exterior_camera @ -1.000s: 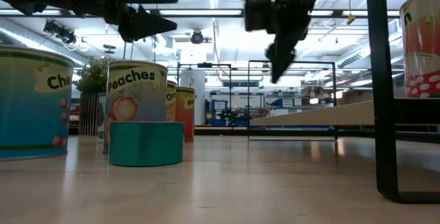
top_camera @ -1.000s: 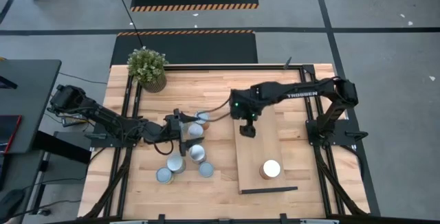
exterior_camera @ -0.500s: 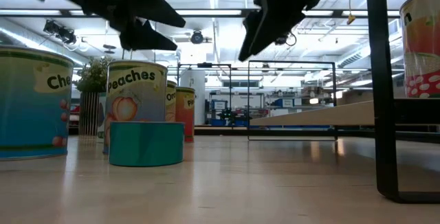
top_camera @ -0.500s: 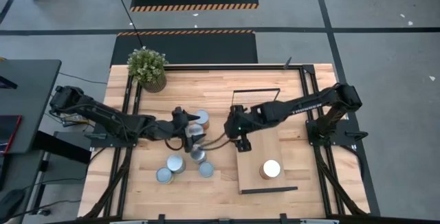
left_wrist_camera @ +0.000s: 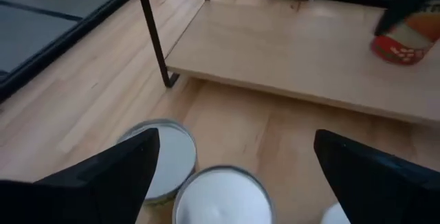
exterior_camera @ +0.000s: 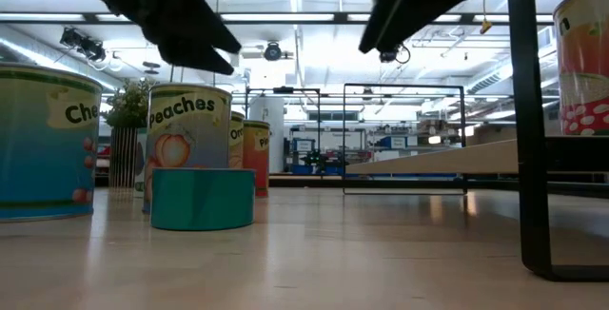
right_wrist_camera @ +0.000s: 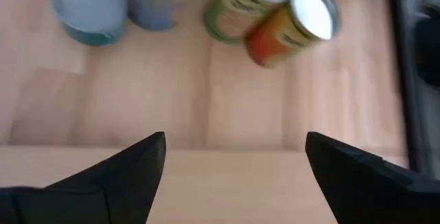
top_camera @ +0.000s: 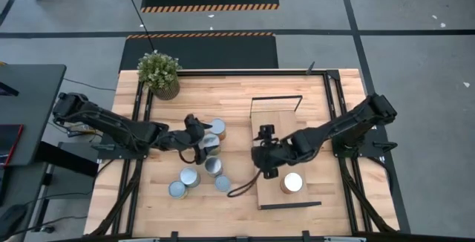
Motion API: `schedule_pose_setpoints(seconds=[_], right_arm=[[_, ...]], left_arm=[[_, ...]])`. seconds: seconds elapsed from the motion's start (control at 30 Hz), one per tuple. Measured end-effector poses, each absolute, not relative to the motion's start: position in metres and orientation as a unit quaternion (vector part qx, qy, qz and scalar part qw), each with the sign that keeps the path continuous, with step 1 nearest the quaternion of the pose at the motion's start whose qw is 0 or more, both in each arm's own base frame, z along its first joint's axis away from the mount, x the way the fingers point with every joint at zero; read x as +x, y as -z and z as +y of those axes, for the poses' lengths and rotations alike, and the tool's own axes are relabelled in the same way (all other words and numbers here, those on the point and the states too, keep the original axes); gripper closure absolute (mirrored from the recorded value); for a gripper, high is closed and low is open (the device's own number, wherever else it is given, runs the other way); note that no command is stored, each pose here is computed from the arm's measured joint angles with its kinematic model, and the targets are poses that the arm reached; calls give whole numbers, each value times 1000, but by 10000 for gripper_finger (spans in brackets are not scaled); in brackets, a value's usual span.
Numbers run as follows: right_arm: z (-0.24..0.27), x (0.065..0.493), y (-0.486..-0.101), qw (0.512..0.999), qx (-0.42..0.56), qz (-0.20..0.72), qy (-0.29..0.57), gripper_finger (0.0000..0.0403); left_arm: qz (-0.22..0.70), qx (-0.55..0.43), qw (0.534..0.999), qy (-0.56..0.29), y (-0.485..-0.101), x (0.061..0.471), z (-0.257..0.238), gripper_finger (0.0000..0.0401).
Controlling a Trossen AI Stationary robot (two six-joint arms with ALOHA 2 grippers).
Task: Pick and place cans onto a shelf
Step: Put the canned carrots on the shelf
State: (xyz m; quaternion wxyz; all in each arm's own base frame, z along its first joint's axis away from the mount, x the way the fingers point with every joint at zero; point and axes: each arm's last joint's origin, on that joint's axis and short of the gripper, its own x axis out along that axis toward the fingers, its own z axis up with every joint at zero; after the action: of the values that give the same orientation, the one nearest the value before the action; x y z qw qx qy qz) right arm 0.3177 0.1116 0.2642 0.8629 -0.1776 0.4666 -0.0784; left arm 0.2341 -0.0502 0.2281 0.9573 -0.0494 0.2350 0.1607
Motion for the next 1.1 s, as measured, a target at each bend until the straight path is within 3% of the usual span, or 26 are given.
schedule_pose_setpoints(seconds=[0.3, 0.53, 0.67, 0.9, 1.1], right_arm=[[119, 286, -281, 843, -228, 465, 146, 46], [116, 266, -288, 826, -241, 476, 181, 46], [122, 263, -284, 828, -254, 466, 184, 46], [127, 251, -258, 815, -283, 467, 194, 46], [131, 240, -260, 825, -275, 455, 188, 46]], left_arm=[[330, 1, 929, -164, -253, 225, -48, 8], [407, -37, 886, -220, -269, 211, -39, 8], [465, -64, 842, -266, -260, 201, -23, 8], [549, -130, 788, -246, -236, 191, -2, 8], [575, -134, 780, -207, -234, 189, 0, 8]])
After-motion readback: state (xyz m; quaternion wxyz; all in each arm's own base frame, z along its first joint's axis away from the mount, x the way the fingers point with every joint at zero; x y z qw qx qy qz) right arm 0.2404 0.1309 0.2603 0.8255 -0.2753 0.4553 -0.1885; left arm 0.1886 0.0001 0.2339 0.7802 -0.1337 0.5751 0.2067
